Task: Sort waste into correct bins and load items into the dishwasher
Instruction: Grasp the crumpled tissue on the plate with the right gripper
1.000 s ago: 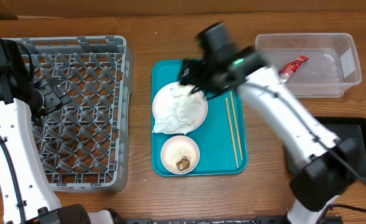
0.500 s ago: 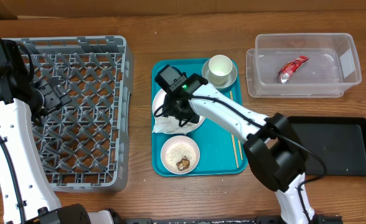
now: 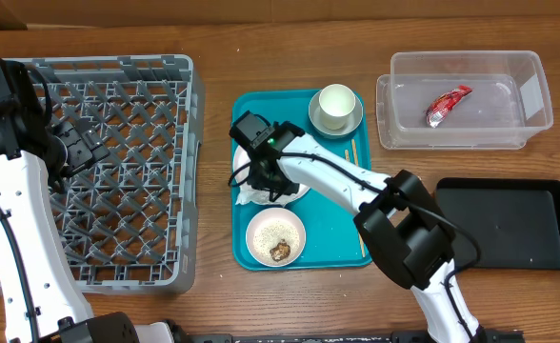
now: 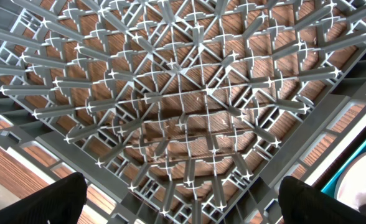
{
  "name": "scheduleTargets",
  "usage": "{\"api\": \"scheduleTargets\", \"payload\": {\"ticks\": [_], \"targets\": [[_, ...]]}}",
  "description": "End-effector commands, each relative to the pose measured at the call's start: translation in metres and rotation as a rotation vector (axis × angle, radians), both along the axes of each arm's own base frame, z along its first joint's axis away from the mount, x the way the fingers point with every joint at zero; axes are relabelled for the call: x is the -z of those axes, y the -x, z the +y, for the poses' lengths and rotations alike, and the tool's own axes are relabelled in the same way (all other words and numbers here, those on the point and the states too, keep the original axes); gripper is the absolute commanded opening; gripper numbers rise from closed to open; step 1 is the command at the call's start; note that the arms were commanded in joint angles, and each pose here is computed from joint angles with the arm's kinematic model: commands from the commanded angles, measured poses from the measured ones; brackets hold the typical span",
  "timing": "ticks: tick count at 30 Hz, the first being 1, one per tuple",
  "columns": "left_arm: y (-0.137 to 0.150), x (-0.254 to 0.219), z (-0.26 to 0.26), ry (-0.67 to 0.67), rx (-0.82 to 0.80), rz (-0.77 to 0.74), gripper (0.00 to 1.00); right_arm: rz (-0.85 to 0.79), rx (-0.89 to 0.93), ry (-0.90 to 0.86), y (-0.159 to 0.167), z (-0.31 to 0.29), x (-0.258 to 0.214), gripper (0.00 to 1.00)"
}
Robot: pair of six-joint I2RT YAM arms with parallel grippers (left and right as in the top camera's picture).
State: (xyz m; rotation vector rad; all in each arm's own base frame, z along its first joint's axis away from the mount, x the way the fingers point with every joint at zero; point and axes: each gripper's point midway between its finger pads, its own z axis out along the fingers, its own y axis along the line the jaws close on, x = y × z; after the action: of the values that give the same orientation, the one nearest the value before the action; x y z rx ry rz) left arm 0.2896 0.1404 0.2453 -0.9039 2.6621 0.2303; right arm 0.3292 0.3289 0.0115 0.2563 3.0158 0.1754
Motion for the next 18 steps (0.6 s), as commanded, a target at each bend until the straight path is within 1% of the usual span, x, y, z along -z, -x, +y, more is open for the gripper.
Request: {"api": "scheduleTargets", "payload": {"ticks": [1,2,7,11,18], "targets": [[0.0,-0.014,0.002,-0.025,-0.003,-0.04,1.0,0.014,-0.008,0.019,0.003,0.004,0.004,0.1],[0.0,-0.015,0.002,-0.025,-0.003,-0.04,1.0,0.011,-0.004,0.015,0.001,0.004,-0.003,0.04],[0.0,-0.015,0.002,-0.025,-0.003,-0.04,1.0,-0.03,0.012,-0.024,-0.013,0.001,-0.056,0.04],[0.0,-0.015,0.002,-0.025,-0.003,-0.04,1.0,-0.067,-0.029,-0.073,-0.02,0.003,-0.093,0.04],[0.0,-0.014,0.002,-0.025,-0.003,-0.04,1.0,-0.128,-0.053,-0.132,-0.028,0.0,-0.138,0.04]]}}
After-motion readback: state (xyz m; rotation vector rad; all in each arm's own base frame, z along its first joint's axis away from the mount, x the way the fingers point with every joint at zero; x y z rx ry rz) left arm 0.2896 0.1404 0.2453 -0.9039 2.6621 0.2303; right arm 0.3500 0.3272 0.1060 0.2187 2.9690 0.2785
